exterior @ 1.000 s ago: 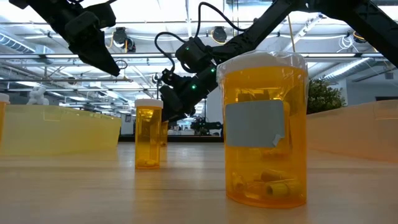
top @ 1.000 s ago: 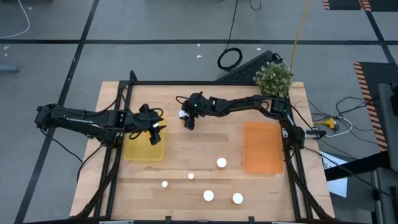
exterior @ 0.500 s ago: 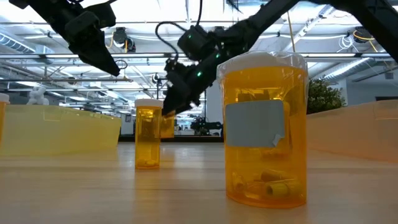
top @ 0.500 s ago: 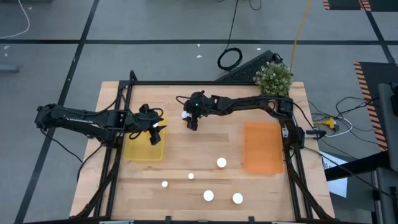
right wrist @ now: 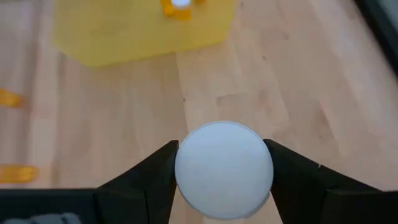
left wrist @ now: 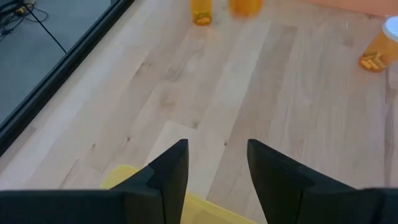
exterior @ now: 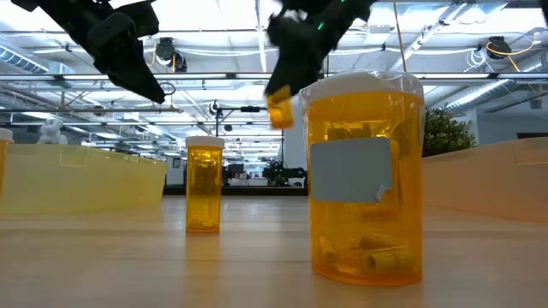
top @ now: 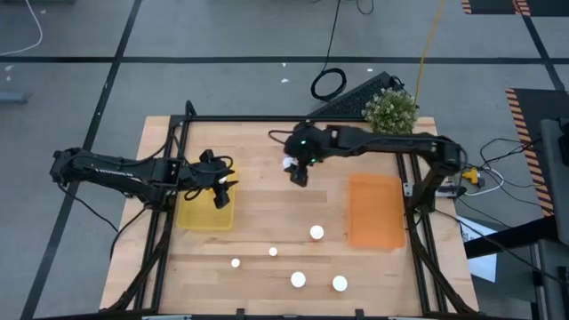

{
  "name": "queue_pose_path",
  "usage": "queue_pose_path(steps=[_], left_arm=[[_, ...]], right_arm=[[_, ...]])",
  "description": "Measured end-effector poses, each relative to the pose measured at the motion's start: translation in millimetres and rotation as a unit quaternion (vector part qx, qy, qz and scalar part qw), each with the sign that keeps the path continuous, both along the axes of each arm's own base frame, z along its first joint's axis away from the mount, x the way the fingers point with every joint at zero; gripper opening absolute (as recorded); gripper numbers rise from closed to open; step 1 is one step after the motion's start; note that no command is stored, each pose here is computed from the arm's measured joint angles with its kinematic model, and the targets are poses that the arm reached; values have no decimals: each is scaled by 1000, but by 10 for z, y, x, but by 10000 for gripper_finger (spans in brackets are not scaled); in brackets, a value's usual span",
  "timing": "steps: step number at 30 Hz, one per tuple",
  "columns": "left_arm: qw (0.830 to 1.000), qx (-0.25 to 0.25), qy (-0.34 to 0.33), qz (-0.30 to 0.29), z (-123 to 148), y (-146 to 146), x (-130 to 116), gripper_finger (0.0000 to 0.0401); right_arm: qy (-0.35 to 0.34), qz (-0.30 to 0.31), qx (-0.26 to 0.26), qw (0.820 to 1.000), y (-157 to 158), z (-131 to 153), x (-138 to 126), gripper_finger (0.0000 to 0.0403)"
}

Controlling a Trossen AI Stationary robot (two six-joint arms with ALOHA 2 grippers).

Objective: Pick and place medicine bottles into bin by pill shape (circle, oval)
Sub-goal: Put the large orange pill bottle into the orange bin

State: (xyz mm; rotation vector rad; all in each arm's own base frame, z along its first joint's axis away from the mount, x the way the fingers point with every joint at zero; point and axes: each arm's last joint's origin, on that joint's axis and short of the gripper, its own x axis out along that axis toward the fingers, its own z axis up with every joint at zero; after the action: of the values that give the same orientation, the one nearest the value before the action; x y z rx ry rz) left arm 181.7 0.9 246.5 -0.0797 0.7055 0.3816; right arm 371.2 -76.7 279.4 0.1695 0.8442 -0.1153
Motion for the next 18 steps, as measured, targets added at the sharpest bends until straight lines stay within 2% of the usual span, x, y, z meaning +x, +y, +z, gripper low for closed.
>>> queue_pose_path(steps=[5,8,18], left_arm=[[1000,0,-4,-1,5,-4,5,168],[1000,1,-10,-3,15,-8,13,168],[999,1,-32,-5,48,-9,41,168]], right_arm=[[-12,-5,16,1000,202,343,-402,216],[-30,-31,15,999,317,457,-677,217],[-75,-88,5,993,538,475,-1501,219]])
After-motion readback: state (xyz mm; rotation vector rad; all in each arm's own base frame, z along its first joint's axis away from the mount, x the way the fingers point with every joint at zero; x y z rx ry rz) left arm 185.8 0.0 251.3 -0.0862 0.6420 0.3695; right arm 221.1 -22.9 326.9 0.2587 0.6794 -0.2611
